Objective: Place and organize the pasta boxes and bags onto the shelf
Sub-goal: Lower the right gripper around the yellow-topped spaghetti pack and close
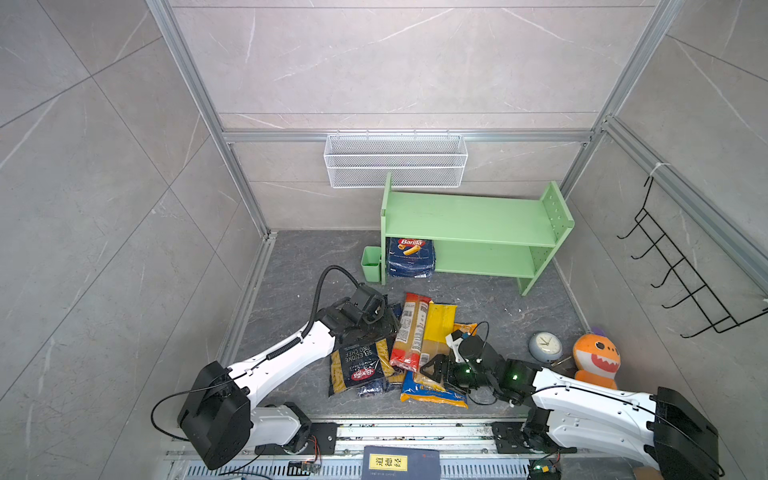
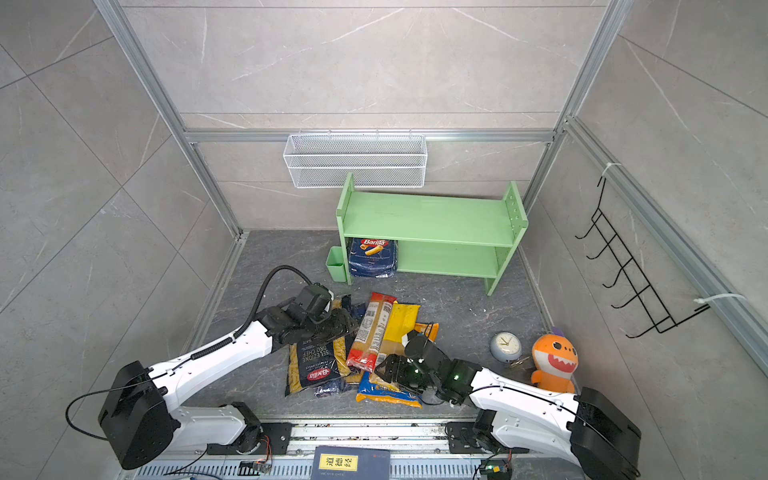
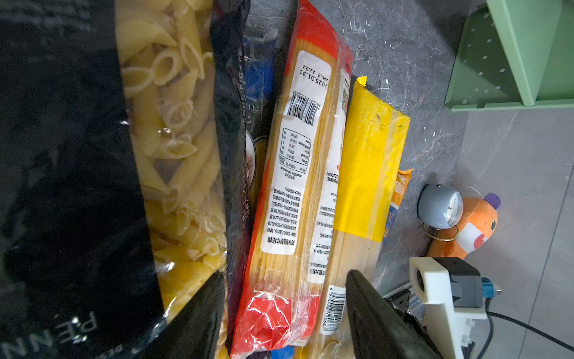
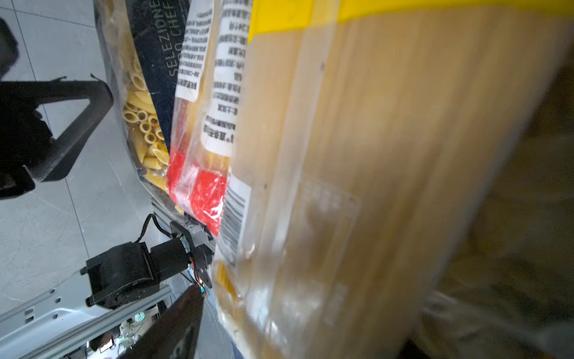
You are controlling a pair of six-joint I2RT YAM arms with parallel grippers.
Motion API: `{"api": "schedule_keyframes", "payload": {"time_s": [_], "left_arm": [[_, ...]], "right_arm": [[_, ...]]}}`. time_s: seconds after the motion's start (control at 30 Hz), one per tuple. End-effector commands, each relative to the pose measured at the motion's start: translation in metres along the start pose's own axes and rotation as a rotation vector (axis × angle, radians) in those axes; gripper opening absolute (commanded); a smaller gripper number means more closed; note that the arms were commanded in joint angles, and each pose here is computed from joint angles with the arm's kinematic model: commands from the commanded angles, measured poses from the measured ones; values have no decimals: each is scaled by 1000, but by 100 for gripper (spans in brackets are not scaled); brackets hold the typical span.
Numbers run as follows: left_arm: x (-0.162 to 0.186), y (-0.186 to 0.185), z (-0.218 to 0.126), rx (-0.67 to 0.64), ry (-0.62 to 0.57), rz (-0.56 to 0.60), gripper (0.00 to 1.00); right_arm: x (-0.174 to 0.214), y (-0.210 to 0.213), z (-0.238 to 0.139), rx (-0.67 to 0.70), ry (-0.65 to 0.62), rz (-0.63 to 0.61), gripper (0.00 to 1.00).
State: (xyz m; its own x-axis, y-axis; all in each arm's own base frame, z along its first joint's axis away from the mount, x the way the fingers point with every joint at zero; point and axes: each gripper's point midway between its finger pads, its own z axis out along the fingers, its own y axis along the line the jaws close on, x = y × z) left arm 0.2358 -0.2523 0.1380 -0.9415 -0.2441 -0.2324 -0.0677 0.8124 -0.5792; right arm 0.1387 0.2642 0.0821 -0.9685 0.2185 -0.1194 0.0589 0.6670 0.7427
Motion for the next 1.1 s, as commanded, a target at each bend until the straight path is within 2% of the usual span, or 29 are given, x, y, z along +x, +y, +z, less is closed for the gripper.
{"api": "schedule_keyframes", "payload": {"time_s": [0.0,0.3,0.67,1.07], "left_arm": [[1,0,-13,9,-6,16,66],[3,0,-20,-1,2,34,67],[2,-6,-22,3,17,64,67],[1,-1,-32,-8,6,79,67]], "right_arm": [[2,2,1,-25,-38,22,74],[1,-4,-7,-82,-160,58,74],[11,4,6,-74,-179,31,72],[-5,-8,-9,-78,-349,55,71]]}}
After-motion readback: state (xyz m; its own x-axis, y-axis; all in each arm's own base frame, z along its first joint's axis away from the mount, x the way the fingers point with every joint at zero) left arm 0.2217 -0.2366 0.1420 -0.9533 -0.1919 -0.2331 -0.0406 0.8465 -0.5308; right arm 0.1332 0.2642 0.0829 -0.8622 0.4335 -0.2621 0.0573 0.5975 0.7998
